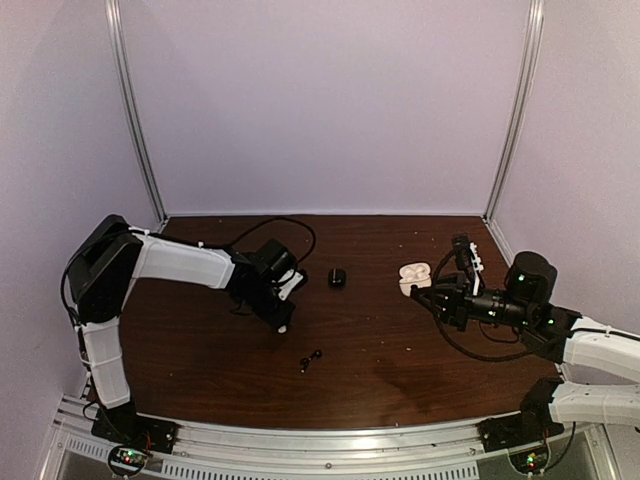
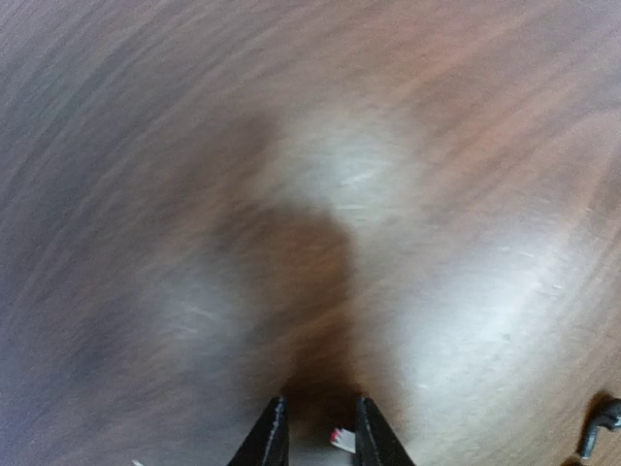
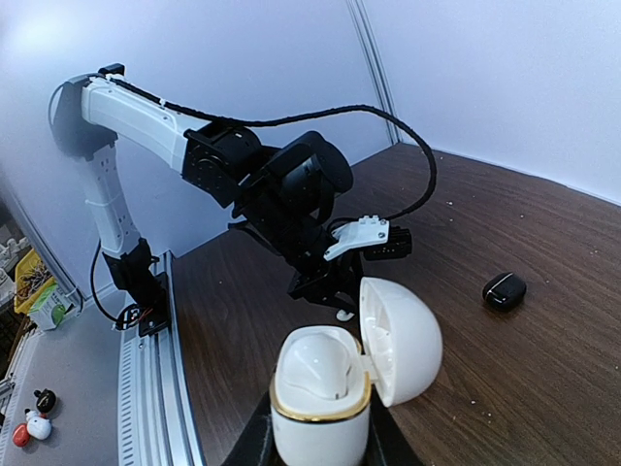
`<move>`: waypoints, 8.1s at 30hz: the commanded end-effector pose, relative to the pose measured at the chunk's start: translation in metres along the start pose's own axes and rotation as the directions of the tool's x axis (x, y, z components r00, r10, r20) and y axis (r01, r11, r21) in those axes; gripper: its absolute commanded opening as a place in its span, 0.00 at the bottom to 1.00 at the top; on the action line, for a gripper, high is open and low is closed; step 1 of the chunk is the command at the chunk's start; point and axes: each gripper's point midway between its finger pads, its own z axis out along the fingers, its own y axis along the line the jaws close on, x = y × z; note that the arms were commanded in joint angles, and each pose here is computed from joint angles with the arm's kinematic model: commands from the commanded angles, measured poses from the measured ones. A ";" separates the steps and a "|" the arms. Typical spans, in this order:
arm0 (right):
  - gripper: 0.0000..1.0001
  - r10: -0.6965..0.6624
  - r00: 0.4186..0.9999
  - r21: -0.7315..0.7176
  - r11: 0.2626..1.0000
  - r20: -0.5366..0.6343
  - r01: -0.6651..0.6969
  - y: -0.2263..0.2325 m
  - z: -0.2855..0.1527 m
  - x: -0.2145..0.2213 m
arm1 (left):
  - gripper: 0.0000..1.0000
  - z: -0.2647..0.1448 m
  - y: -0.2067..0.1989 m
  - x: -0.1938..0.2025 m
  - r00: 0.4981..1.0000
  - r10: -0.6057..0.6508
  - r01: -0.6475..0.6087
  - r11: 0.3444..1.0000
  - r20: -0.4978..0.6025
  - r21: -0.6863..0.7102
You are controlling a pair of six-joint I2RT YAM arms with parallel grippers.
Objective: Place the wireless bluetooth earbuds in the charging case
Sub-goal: Rotate the left earbud at the center of the board, then pick up the left earbud from the center of the board, then insert the left earbud into the left side groove of the charging case.
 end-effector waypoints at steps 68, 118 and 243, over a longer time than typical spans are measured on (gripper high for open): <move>0.00 -0.019 0.999 -0.016 1.000 0.034 0.020 0.005 -0.004 -0.008 | 0.46 -0.014 -0.021 -0.004 0.885 0.465 -0.456 0.866 0.007 0.206; 0.00 -0.020 0.999 -0.008 1.000 0.032 0.020 0.004 -0.005 -0.008 | 0.31 0.000 -0.054 0.015 0.907 0.378 -0.340 0.917 -0.186 0.208; 0.00 -0.278 0.886 -0.188 0.912 0.371 0.365 0.097 0.052 -0.077 | 0.13 -0.275 -0.205 -0.090 0.152 0.550 -0.638 0.689 0.821 -0.343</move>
